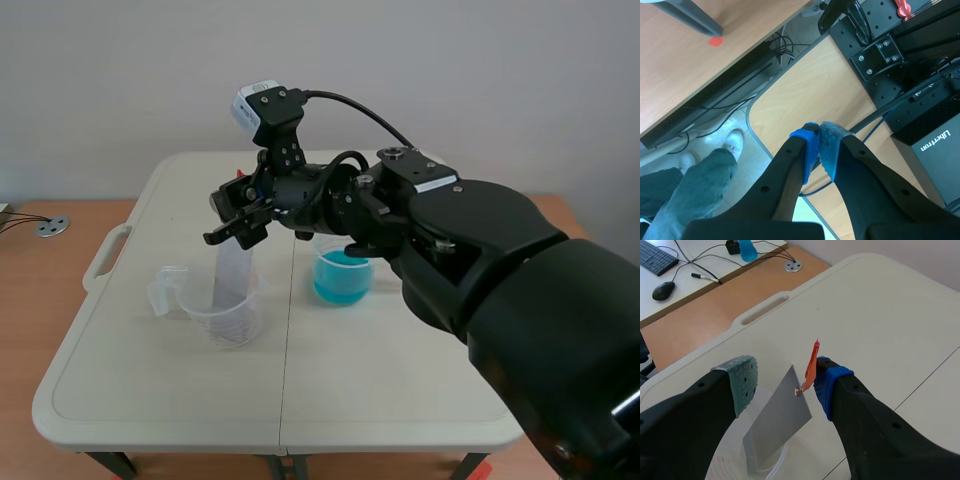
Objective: Hold the metal plate by the orange handle, dip it into the blue solution, take it out and point at it, then put the plate back in the beaker on the left.
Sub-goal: 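Lift the metal plate out of the left beaker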
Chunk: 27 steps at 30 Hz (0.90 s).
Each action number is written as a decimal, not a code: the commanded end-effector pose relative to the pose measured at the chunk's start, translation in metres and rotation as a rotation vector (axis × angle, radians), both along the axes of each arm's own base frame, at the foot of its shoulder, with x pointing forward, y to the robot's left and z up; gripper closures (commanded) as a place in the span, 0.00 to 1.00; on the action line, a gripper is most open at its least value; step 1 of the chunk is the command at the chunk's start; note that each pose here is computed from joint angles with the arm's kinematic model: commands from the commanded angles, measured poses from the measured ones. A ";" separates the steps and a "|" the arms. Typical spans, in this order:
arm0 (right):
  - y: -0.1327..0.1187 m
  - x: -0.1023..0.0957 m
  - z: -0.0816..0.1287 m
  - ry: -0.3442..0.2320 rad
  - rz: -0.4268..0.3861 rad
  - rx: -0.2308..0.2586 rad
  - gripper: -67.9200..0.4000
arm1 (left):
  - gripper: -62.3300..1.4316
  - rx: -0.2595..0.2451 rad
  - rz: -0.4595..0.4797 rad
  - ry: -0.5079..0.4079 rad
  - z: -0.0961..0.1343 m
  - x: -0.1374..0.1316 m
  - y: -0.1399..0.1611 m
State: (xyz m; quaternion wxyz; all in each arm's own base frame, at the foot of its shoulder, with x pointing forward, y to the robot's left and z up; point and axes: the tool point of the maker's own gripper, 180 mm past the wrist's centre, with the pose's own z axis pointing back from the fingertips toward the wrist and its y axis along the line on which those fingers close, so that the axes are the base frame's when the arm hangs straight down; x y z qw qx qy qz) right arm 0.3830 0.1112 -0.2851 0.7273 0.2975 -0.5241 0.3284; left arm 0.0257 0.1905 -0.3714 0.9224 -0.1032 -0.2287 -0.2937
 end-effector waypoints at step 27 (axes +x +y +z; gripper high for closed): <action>0.004 0.011 0.016 -0.032 0.009 0.023 0.98 | 0.93 0.023 0.001 0.055 -0.004 -0.009 0.002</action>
